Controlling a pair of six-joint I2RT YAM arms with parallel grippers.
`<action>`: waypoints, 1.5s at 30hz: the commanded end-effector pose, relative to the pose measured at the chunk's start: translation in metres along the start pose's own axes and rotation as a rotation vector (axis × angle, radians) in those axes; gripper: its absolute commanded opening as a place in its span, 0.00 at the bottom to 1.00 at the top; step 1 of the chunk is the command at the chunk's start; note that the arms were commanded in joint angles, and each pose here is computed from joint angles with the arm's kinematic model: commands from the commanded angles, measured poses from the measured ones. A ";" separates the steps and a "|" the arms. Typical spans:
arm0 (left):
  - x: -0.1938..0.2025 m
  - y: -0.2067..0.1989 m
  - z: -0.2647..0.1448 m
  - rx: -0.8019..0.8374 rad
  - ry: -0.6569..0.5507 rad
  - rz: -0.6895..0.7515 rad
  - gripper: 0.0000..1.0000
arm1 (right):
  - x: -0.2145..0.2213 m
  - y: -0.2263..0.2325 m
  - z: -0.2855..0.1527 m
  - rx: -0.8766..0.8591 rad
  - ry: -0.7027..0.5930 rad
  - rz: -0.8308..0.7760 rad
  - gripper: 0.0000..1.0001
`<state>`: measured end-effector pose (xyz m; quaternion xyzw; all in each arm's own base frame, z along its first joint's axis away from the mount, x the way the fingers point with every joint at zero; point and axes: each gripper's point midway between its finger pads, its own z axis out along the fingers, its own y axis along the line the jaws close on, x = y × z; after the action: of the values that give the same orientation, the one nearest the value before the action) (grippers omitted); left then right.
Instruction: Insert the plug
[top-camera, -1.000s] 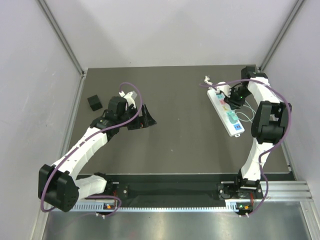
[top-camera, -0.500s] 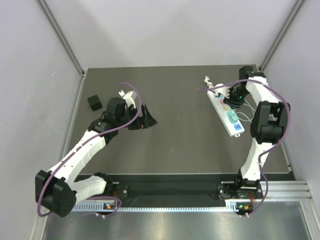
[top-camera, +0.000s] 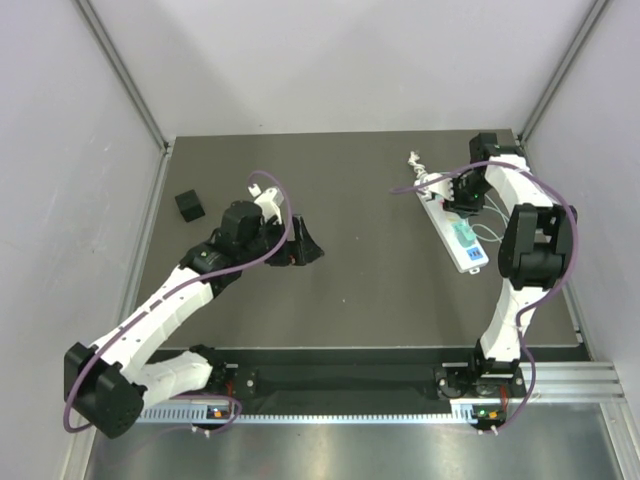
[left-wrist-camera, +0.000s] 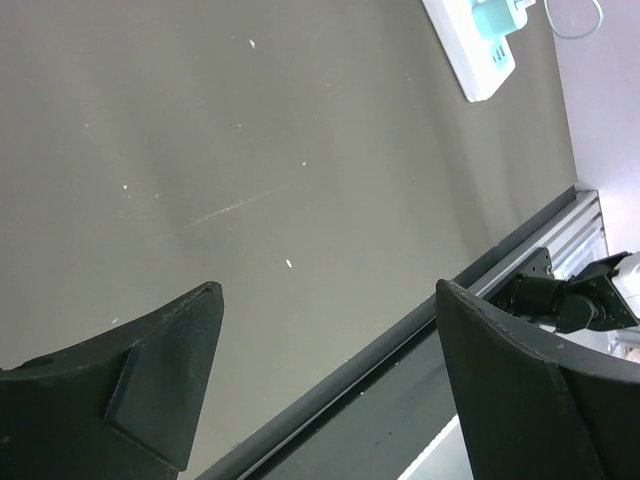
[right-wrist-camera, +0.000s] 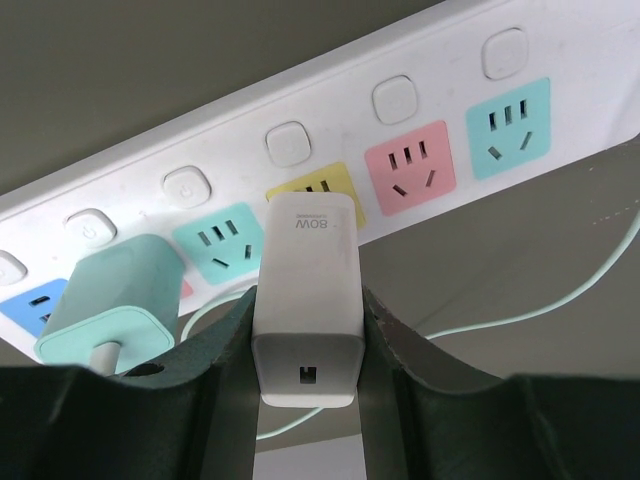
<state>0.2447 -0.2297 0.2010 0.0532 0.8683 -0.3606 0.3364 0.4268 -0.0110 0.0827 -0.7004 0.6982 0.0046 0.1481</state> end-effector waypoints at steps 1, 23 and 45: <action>-0.012 -0.011 -0.010 0.019 -0.064 0.045 0.91 | -0.006 0.011 0.011 -0.039 -0.021 -0.061 0.00; -0.008 -0.023 -0.019 0.046 -0.108 0.067 0.92 | -0.009 0.018 0.002 -0.036 -0.026 -0.066 0.00; -0.003 -0.018 -0.015 0.033 -0.099 0.056 0.92 | -0.015 0.009 0.056 -0.131 -0.001 -0.229 0.00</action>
<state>0.2283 -0.2291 0.2158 0.0654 0.8527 -0.3602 0.3727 0.4332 -0.0060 0.0817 -0.7624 0.6377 -0.0241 0.1072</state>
